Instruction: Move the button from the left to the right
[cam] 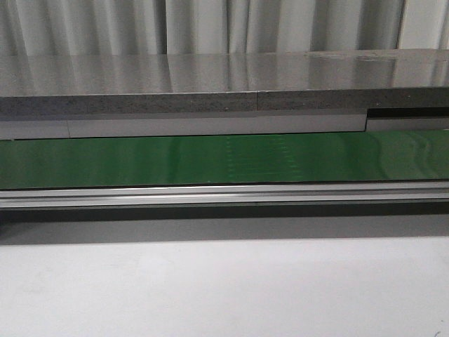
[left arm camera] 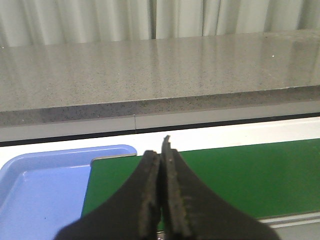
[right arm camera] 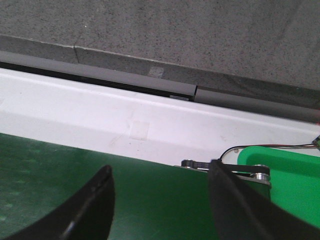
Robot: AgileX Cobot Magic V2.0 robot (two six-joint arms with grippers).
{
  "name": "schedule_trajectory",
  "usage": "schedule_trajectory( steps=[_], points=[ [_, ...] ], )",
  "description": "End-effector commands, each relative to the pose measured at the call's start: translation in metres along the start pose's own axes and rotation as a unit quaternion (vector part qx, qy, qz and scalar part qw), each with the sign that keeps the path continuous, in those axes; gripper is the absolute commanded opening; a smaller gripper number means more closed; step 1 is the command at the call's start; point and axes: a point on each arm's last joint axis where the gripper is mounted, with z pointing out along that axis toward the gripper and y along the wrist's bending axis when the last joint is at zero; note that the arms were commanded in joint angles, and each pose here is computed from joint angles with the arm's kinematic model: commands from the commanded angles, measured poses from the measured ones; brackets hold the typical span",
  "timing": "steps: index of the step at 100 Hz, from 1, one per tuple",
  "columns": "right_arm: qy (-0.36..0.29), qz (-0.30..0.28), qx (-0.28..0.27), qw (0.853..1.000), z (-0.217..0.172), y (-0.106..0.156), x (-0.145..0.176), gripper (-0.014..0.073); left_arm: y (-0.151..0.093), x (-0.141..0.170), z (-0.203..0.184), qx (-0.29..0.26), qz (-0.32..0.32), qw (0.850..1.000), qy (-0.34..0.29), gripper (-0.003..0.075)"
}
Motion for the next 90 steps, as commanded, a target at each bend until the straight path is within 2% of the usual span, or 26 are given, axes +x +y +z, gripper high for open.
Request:
schedule_trajectory(
  steps=[1, 56, 90],
  points=[
    [-0.078, 0.0, 0.022, 0.997, -0.027, 0.006, -0.005, 0.0424, 0.001, -0.016, -0.001, -0.003, -0.005, 0.999, -0.05, -0.002],
    [-0.135, -0.006, 0.023, 0.991, -0.112, 0.033, 0.088, 0.0424, 0.001, -0.016, -0.001, -0.003, -0.005, 0.999, -0.05, -0.002],
    [-0.17, -0.001, 0.012, 0.985, -0.138, 0.042, 0.111, 0.0424, 0.001, -0.016, -0.001, -0.003, -0.005, 0.999, -0.05, -0.002]
  ],
)
